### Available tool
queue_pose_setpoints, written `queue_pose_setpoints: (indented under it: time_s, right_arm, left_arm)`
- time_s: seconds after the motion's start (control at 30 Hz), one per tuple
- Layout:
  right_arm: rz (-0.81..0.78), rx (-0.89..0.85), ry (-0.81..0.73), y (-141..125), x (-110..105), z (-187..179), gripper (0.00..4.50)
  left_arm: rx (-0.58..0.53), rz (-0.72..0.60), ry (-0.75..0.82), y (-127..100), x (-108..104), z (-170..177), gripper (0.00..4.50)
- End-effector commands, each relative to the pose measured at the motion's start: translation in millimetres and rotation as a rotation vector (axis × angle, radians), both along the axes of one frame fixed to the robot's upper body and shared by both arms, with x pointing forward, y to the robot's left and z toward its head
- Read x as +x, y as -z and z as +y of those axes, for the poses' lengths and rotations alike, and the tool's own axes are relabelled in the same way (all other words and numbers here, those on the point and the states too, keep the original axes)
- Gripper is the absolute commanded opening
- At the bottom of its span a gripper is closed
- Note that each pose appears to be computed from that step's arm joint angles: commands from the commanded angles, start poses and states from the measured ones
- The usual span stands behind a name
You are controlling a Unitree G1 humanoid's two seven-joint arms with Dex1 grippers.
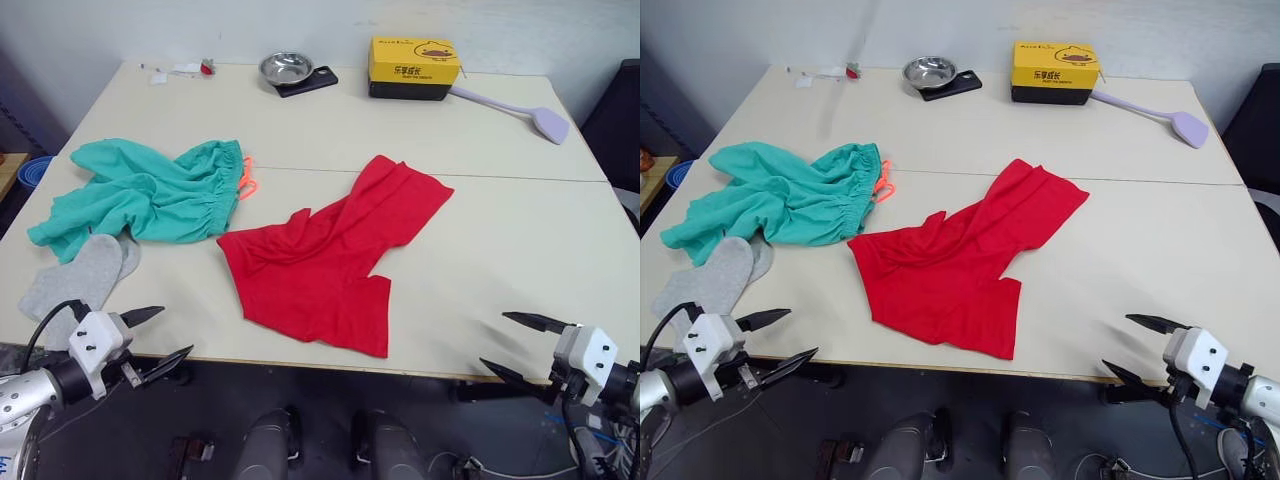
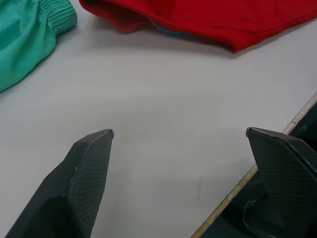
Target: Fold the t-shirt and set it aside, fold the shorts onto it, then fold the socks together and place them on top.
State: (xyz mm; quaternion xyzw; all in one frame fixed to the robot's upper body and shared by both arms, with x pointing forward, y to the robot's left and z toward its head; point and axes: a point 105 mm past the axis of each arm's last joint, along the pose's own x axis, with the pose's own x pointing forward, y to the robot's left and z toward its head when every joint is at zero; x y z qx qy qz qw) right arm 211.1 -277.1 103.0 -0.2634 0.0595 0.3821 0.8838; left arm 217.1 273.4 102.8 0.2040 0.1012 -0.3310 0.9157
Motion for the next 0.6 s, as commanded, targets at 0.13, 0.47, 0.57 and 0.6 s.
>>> queue_pose_setpoints:
  time_s: [0.13, 0.47, 0.57, 0.6]
  right_arm:
    - [-0.044, -0.005, 0.032, -4.9, 0.8, -10.8, 4.47]
    - [0.035, -0.099, -0.015, -20.1, 10.4, -32.3, 4.47]
    - [0.017, -0.107, 0.006, -27.1, 15.2, -41.2, 4.47]
    - [0.011, -0.108, 0.013, -28.3, 16.7, -43.5, 4.47]
  left_arm:
    - [-0.048, -0.034, 0.01, -6.0, -1.0, -10.6, 4.5]
    - [-0.151, -0.052, -0.104, -3.8, -17.9, -12.2, 4.5]
    - [-0.141, -0.026, -0.113, 4.6, -28.6, -10.7, 4.5]
    - [-0.14, -0.026, -0.116, 5.1, -28.7, -10.1, 4.5]
